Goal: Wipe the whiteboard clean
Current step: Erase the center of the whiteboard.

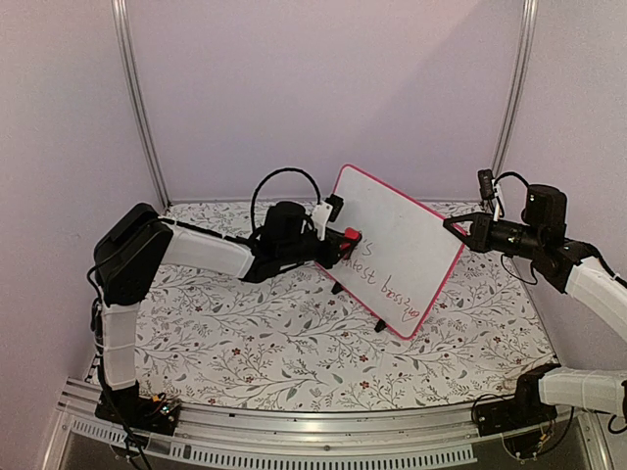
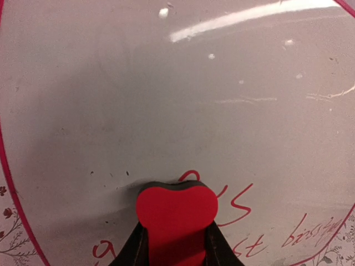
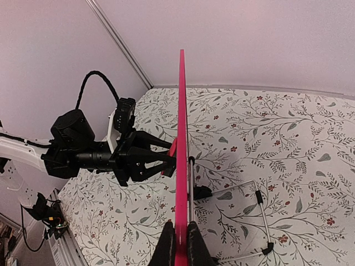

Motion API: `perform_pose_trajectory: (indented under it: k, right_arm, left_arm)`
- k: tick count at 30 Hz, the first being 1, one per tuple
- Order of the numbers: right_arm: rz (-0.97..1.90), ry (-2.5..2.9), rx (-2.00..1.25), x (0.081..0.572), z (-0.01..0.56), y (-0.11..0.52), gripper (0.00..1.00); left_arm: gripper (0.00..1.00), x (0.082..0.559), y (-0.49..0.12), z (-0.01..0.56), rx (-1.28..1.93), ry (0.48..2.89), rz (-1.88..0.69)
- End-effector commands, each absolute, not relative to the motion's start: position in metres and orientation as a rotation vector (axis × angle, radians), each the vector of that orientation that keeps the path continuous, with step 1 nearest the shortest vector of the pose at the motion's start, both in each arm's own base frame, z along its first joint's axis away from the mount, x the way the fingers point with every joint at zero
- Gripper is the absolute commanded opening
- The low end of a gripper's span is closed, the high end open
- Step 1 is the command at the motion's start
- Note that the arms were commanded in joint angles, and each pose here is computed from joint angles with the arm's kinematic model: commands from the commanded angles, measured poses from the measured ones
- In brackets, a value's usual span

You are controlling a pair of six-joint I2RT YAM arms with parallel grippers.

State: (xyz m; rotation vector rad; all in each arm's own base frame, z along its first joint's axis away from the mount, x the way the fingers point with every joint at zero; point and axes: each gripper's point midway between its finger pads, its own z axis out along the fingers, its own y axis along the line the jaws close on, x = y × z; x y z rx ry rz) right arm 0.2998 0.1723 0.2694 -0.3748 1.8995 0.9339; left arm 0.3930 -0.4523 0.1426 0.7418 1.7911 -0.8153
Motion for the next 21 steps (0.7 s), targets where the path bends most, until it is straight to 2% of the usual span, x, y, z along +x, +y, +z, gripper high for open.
perform_pose_trajectory:
  k: [1, 13, 21]
  right_arm:
    - [1.031, 1.993, -0.445, 0.278, 0.243, 0.186, 0.0]
    - [1.031, 1.994, -0.443, 0.278, 0.243, 0.186, 0.0]
    - [1.029, 1.992, -0.445, 0.278, 0.243, 0.186, 0.0]
  left_arm:
    - [0.0, 0.381, -0.468, 0.183, 0.77, 1.682, -0.863]
    - [0.0, 0.399, -0.46, 0.194, 0.7, 1.677, -0.799]
    - [0.0, 0.399, -0.449, 0.167, 0.68, 1.746, -0.771]
